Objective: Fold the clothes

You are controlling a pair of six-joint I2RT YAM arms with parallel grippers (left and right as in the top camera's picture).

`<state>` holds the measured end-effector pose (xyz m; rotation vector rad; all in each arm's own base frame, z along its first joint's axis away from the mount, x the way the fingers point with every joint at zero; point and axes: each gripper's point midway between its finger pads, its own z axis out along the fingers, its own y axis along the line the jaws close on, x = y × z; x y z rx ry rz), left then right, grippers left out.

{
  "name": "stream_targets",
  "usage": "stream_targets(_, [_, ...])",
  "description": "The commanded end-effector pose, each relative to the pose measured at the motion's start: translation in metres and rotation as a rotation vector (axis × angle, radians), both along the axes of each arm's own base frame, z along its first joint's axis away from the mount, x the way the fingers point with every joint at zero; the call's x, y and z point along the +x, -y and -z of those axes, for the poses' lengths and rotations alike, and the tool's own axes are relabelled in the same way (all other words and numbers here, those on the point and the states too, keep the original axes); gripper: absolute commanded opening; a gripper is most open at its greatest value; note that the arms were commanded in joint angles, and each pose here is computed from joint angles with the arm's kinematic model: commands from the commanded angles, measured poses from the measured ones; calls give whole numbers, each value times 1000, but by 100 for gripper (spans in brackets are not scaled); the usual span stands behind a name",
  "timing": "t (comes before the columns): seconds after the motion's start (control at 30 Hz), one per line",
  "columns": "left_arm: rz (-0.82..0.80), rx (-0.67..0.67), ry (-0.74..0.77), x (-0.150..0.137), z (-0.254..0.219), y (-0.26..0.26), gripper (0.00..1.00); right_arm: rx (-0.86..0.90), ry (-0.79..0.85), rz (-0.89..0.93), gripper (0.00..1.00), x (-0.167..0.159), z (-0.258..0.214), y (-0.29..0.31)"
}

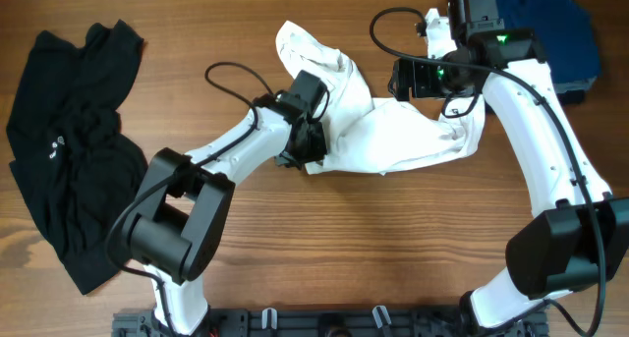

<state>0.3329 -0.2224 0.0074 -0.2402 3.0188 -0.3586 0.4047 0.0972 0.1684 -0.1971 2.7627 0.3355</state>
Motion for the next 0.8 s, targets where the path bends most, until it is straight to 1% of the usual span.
stream_targets(0.0, [-45,-51,-44,-11,18,3,34,4,19,-10,93,1,-5,-1])
stream_targets(0.07, [-46,-62,-45,-11,19,5,32,5,20,-9,93,1,-5,-1])
stream_targets(0.13, [-46,-62,-45,-11,19,5,27,5,21,-10,93,1,-5,-1])
stream_targets(0.3, [-50,-62,-46,-11,19,5,4,6,25,-9,92,2,-6,-2])
stream_targets(0.43, [-75,-48,-53,-7,19,-7,4,8,21,-3,92,1,-5,-2])
stream_targets(0.57, [-144,-18,-106,-7,19,-39,4,7,16,-3,93,0,-5,-1])
stream_targets(0.77, [-172,13,-166,-12,14,-81,4,8,17,-3,93,0,-5,-2])
